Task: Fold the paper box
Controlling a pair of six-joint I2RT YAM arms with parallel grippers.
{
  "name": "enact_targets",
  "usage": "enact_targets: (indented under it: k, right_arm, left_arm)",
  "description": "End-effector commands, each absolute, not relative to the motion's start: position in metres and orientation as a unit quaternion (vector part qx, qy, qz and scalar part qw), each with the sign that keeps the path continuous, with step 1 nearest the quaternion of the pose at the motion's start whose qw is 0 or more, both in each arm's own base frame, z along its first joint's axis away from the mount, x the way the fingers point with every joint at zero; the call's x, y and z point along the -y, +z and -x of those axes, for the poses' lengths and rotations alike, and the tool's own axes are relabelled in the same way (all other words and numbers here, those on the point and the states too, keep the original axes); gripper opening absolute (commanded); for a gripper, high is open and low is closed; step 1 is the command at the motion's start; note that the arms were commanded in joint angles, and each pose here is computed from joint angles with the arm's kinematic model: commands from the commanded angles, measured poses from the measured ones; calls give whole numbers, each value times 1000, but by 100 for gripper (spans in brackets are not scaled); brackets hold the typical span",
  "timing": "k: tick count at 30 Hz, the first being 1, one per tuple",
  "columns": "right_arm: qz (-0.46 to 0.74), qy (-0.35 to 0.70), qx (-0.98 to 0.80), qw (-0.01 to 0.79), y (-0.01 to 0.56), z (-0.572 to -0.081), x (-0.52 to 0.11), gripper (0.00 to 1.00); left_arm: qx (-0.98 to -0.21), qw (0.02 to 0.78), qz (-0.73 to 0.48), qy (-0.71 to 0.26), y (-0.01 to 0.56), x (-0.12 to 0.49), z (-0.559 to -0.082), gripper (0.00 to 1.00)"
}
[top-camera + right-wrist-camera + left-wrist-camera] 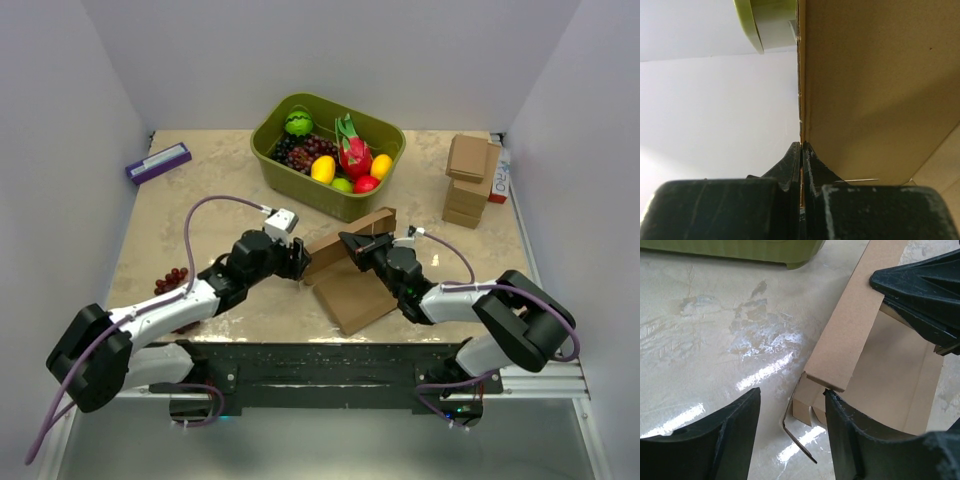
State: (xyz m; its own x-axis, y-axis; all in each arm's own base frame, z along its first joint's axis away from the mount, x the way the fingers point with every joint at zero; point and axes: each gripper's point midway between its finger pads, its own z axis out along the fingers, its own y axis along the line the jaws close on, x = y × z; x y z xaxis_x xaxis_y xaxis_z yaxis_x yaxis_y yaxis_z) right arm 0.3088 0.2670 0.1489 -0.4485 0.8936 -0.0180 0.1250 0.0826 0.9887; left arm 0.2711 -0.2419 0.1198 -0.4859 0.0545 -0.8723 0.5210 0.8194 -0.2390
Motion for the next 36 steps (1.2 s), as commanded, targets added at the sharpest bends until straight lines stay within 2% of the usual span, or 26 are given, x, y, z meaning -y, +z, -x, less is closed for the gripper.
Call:
enact_targets:
  k: [1,8,15,18,25,30,36]
  right_arm:
    - [-393,544,-652,353,145,-307,-264,0]
    - [-398,538,-651,358,143,-306,-259,0]
    - [-398,536,-652,359,143,-305,-258,0]
    - [-398,534,-653,359,141,-305,-257,0]
    - [-400,531,-655,360,138,-306,-257,0]
    - [-400,529,-657,359,136,-306,-257,0]
    - [-398,531,-656,360,138,-306,-258,0]
  left_arm:
    - [-801,512,-157,-268,145,247,-275,62]
    - [-797,511,-152,-283,157,233,-254,87]
    - [-809,541,-40,-225,160,182,-254,95]
    - [-829,528,10,-187,145,160,-258,95]
    - [-860,484,16,-159,94,154,-251,93]
    - [-838,497,-46,-218,95,182,-251,89]
    - [-813,517,-114,-242,94,201,-253,79]
